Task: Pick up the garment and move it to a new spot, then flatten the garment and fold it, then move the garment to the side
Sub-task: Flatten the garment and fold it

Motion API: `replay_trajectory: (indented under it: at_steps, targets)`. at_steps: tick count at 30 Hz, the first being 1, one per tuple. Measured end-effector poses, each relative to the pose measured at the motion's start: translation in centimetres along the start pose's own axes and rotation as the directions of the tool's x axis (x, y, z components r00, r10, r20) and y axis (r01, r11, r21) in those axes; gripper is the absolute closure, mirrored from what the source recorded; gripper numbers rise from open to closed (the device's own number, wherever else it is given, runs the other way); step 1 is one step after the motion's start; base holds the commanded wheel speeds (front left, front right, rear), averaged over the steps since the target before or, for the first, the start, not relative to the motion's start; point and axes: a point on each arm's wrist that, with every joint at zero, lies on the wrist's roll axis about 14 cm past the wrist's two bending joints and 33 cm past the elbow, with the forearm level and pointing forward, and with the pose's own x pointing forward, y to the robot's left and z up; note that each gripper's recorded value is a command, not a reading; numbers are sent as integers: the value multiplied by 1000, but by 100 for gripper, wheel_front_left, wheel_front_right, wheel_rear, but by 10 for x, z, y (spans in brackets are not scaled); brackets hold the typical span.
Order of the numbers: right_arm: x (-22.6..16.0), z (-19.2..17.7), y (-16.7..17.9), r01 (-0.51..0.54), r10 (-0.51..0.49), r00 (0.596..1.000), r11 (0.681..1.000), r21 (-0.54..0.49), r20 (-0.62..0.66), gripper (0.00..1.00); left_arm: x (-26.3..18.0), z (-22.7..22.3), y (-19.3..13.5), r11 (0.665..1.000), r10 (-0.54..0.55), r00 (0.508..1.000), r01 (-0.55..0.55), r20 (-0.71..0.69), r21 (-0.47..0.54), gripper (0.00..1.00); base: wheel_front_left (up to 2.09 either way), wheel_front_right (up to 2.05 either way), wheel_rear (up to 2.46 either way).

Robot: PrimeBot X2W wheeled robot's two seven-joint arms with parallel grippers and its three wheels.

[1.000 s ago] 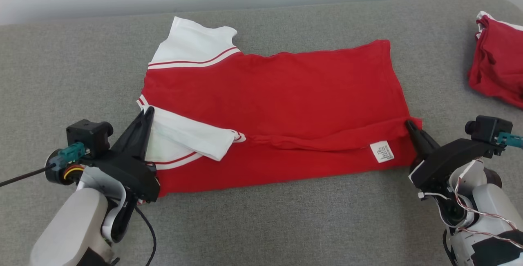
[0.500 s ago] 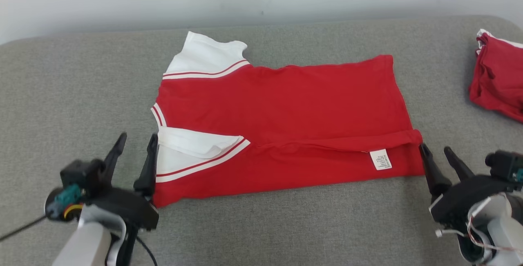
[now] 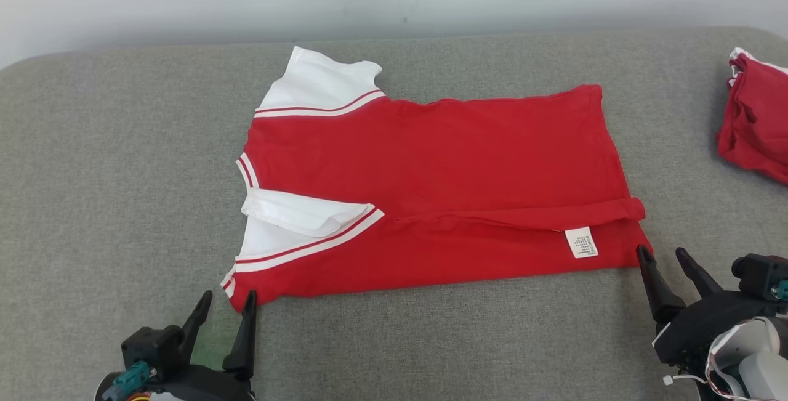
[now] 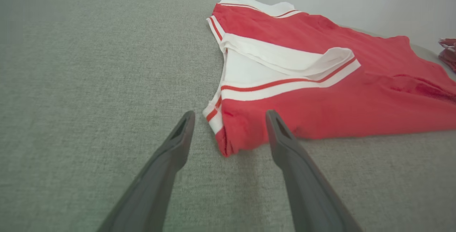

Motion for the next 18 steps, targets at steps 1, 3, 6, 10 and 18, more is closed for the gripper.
replay_trajectory:
  at_steps: [1, 3, 6, 10, 18]
  targets:
    - [1, -2, 0, 1, -1, 1000, 1000, -16, -7, 0, 0, -2, 1, 1000, 4, 1000, -4, -7, -2, 0, 0, 0, 0]
    - [4, -3, 0, 1, -1, 1000, 999, -43, -14, 0, 1, -7, 3, 1000, 12, 1000, -12, -20, -3, 0, 0, 0, 0]
    - [9, -10, 0, 5, -7, 999, 999, -49, -39, 0, 6, -10, 1, 1000, 12, 999, -13, -29, -16, 0, 0, 0, 0]
    - [13, -19, -1, 14, -18, 997, 998, -56, -71, 2, 11, -19, 2, 999, 21, 998, -23, -56, -37, 0, 0, 0, 0]
    - [20, -20, 6, 5, -8, 998, 999, -52, -62, 100, 18, -21, 4, 997, 33, 997, -38, -71, -68, 100, 0, 0, 0]
